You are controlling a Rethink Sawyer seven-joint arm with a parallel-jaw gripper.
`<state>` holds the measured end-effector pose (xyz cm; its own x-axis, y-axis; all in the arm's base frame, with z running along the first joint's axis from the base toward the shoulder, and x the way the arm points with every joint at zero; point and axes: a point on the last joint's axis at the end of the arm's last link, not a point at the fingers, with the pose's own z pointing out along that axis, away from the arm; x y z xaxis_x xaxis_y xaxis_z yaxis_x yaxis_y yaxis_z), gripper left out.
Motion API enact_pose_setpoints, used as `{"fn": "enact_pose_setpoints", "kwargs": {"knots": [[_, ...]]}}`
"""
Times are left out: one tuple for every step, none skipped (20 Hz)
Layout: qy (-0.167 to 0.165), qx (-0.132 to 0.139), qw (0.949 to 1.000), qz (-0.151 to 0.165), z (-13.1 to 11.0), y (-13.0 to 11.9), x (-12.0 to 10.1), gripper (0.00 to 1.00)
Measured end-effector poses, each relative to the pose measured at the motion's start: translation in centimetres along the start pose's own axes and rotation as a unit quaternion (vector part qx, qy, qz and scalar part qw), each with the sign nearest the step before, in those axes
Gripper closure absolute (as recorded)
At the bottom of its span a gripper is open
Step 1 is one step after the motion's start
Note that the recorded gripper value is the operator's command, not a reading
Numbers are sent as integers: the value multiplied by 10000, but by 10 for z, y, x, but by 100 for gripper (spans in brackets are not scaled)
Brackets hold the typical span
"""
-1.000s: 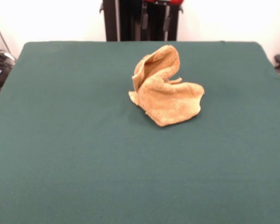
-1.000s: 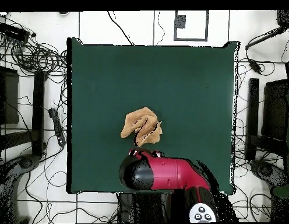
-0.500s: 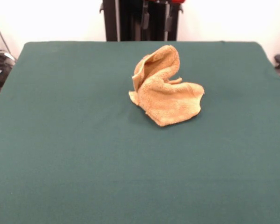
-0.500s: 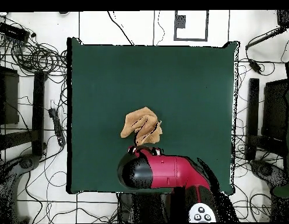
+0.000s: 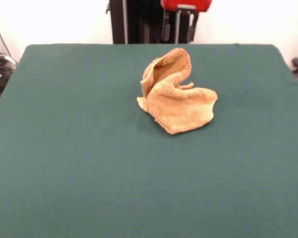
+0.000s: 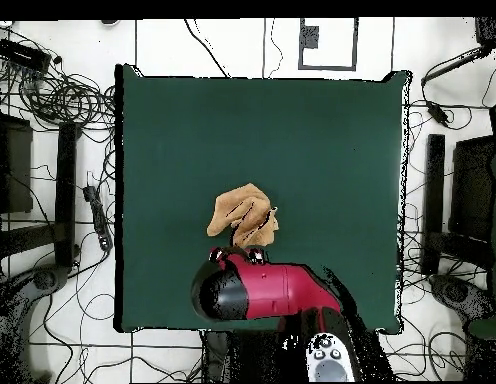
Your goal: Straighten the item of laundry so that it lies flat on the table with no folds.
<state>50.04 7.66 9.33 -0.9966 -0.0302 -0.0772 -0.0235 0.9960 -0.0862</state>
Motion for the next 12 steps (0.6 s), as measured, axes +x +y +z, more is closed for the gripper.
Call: {"fn": "enact_pose_setpoints", "kwargs": {"knots": [[-23, -21, 10000, -6, 5, 1, 1, 0], [-40, -43, 10000, -9, 10, 3, 2, 0], [-69, -106, 9999, -6, 26, 5, 7, 0], [-69, -122, 9999, -4, 31, 6, 8, 0], [-71, -132, 9999, 1, 34, 6, 9, 0], [-50, -174, 9998, 17, 45, 7, 14, 0], [-28, -197, 9998, 24, 52, 7, 18, 0], [7, -218, 9998, 25, 59, 8, 22, 0], [43, -240, 9997, 27, 65, 10, 26, 0], [72, -251, 9997, 26, 69, 11, 29, 0], [90, -255, 9996, 26, 71, 11, 31, 0], [186, -269, 9995, 24, 78, 12, 37, 0]]}}
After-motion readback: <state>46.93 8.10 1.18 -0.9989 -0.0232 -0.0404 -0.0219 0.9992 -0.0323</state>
